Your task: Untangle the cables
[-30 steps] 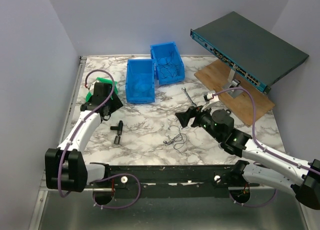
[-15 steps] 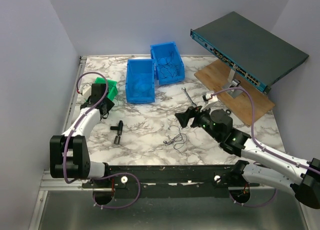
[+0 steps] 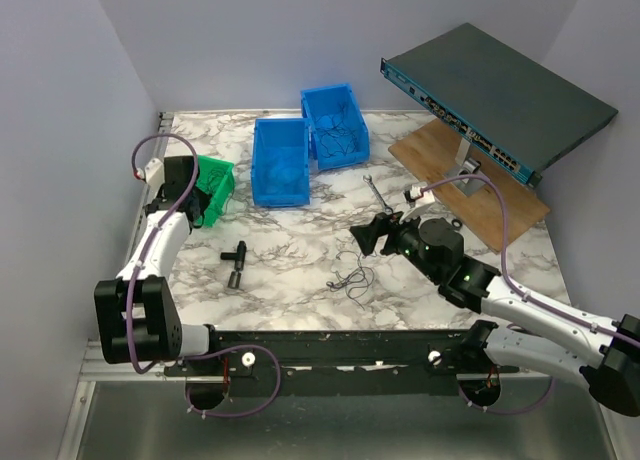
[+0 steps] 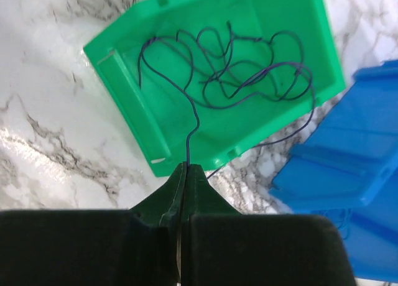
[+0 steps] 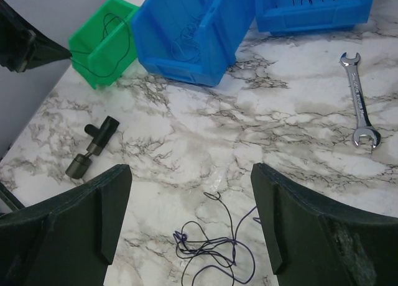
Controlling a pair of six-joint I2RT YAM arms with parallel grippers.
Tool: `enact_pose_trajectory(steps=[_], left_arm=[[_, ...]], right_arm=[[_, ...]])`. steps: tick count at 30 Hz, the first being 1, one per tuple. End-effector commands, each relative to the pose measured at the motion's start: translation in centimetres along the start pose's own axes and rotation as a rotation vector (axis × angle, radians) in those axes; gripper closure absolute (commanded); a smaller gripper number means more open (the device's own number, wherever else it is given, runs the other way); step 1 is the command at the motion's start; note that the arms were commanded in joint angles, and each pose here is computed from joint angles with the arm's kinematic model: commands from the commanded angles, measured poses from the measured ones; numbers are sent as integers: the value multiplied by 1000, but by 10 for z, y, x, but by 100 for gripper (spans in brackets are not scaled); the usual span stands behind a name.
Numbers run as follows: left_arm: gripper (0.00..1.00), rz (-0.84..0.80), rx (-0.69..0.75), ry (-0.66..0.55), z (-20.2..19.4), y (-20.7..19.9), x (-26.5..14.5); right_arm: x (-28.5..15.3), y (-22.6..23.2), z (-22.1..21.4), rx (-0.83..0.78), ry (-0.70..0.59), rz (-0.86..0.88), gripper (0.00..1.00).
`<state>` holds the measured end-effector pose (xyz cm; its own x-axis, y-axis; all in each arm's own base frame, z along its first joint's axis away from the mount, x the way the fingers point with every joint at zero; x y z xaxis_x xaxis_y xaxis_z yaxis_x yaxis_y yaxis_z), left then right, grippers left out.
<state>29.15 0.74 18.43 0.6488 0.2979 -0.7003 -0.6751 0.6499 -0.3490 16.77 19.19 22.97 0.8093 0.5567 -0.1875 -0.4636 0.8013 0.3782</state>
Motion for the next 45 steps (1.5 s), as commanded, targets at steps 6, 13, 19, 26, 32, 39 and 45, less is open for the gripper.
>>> enact_pose_trajectory(steps=[6,13,19,26,32,39,45], left_arm=[[100,-4,-5,-63,58,-10,-8],[100,-18,-64,-21,72,-5,9],[100,-15,-120,-7,76,10,22],[100,-35,-219,14,74,26,31],[100,-36,-236,10,71,32,33],[100,-66,-164,9,57,21,35],[100,-58,-91,122,40,1,54]], right_arm=[[3,-2,-5,-14,20,-23,14],[5,-2,-6,-17,29,-24,14],[5,-2,-7,-20,32,-27,14],[6,-2,-6,-21,31,-29,14],[6,-2,-6,-21,30,-29,14],[7,-2,-7,-24,33,-33,14],[7,-2,-6,-23,34,-33,14]])
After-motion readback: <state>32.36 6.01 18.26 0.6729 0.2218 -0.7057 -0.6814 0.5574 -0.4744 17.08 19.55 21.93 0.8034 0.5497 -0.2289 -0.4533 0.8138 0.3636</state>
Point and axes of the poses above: each gripper's point midway between its finger pads, its own x axis out along the fingers, its own y axis along the line the jaws close on, z = x × y, the point moved 10 cm from there along -x, back along the fingers, and after that the axes turned 2 degrees about x, right-handed, at the moved point
